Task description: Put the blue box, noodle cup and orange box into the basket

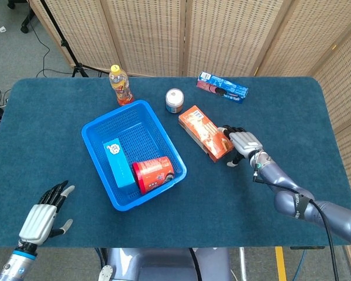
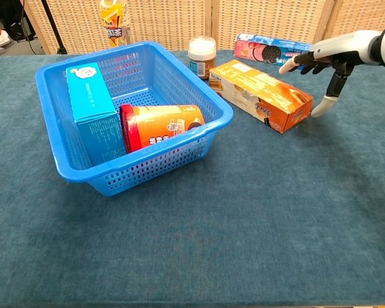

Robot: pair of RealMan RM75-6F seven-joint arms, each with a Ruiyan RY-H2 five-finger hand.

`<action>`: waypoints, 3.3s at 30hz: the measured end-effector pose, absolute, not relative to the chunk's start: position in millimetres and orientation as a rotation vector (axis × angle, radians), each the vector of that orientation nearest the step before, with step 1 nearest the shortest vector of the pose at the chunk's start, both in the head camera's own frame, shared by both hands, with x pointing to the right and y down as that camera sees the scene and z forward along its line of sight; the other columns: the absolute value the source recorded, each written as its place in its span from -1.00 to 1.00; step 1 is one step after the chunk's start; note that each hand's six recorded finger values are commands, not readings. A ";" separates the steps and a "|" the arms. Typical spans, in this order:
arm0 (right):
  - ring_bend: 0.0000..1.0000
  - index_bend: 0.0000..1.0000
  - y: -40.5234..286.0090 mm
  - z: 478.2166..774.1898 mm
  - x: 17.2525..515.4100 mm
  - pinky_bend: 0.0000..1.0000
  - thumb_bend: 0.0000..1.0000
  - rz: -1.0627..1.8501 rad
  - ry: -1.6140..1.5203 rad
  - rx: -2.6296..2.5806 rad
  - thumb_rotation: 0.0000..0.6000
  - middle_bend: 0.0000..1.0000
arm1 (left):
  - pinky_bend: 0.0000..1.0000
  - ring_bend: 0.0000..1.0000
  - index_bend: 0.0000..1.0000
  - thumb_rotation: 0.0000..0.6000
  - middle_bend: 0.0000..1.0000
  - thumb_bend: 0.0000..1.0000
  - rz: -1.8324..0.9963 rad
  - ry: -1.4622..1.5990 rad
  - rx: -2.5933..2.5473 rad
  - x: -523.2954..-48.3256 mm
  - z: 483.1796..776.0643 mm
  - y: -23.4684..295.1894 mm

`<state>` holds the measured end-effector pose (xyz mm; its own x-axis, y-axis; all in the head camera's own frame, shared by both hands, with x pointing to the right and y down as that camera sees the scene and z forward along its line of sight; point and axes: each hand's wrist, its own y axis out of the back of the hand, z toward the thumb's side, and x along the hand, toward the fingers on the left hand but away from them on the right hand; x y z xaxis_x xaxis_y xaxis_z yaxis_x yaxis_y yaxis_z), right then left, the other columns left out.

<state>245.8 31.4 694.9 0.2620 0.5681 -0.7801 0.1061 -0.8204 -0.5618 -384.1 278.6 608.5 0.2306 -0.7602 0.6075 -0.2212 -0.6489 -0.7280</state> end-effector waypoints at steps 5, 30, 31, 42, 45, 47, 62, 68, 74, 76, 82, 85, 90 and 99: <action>-1.00 -1.00 35.9 703.5 245.1 -0.95 -0.69 1.575 -0.593 -2.166 1.00 -1.00 | -0.75 -0.99 -0.85 1.00 -1.00 -0.39 -1.422 0.893 -2.009 -382.8 608.4 279.0; -1.00 -0.86 86.5 681.9 260.9 -0.95 -0.48 1.611 -0.356 -2.215 1.00 -1.00 | -0.75 -0.99 -0.85 1.00 -1.00 -0.38 -1.375 0.903 -2.048 -376.4 600.8 279.2; -1.00 -0.86 88.5 679.1 262.0 -0.95 -0.48 1.612 -0.353 -2.213 1.00 -1.00 | -0.75 -0.99 -0.85 1.00 -1.00 -0.38 -1.373 0.903 -2.050 -376.1 600.4 279.2; -1.00 -0.86 111.8 644.9 286.4 -0.95 -0.48 1.673 -0.376 -2.201 1.00 -1.00 | -0.75 -0.99 -0.85 1.00 -1.00 -0.38 -1.349 0.916 -2.060 -374.6 595.1 278.4; -1.00 -0.86 116.3 636.1 292.7 -0.95 -0.48 1.685 -0.397 -2.194 1.00 -1.00 | -0.75 -0.99 -0.85 1.00 -1.00 -0.38 -1.343 0.918 -2.062 -373.8 593.9 278.2; -1.00 -0.86 115.6 632.3 292.4 -0.95 -0.48 1.673 -0.415 -2.186 1.00 -1.00 | -0.75 -0.99 -0.85 1.00 -1.00 -0.38 -1.339 0.921 -2.062 -373.3 593.0 277.9; -1.00 -0.86 98.0 640.7 261.0 -0.95 -0.48 1.583 -0.407 -2.195 1.00 -1.00 | -0.75 -0.99 -0.85 1.00 -1.00 -0.38 -1.346 0.924 -2.060 -374.8 594.0 277.2; -1.00 -0.86 90.8 654.5 248.7 -0.95 -0.48 1.571 -0.381 -2.197 1.00 -1.00 | -0.75 -0.99 -0.85 1.00 -1.00 -0.38 -1.363 0.925 -2.058 -377.2 597.3 276.7; -1.00 -0.86 83.2 671.4 238.2 -0.95 -0.48 1.572 -0.369 -2.206 1.00 -1.00 | -0.75 -0.99 -0.85 1.00 -1.00 -0.38 -1.384 0.918 -2.062 -379.0 603.0 277.3; -1.00 -0.86 83.0 675.7 237.7 -0.95 -0.48 1.577 -0.368 -2.207 1.00 -1.00 | -0.75 -0.99 -0.85 1.00 -1.00 -0.38 -1.389 0.915 -2.065 -379.2 604.4 277.7; -1.00 -0.92 76.4 682.3 236.7 -0.97 -0.51 1.566 -0.409 -2.190 1.00 -1.00 | -0.75 -0.99 -0.85 1.00 -1.00 -0.38 -1.396 0.908 -2.069 -378.9 606.9 278.9; -1.00 -0.94 66.5 680.5 233.9 -0.98 -0.51 1.547 -0.456 -2.176 1.00 -1.00 | -0.75 -0.99 -0.85 1.00 -1.00 -0.38 -1.401 0.908 -2.067 -379.6 607.7 278.7; -1.00 -0.94 60.8 681.8 231.8 -0.98 -0.52 1.553 -0.468 -2.176 1.00 -1.00 | -0.75 -0.99 -0.85 1.00 -1.00 -0.38 -1.407 0.906 -2.070 -380.1 609.2 278.9; -1.00 -0.94 86.2 691.6 239.7 -0.98 -0.51 1.611 -0.395 -2.204 1.00 -1.00 | -0.75 -0.99 -0.85 1.00 -1.00 -0.38 -1.398 0.909 -2.079 -379.1 608.0 278.8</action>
<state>239.7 86.2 691.6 0.3032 0.4390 -0.8458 0.0020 -0.8878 -0.4601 -379.1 278.8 608.0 0.2607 -0.7429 0.6165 -0.2621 -0.6691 -0.6954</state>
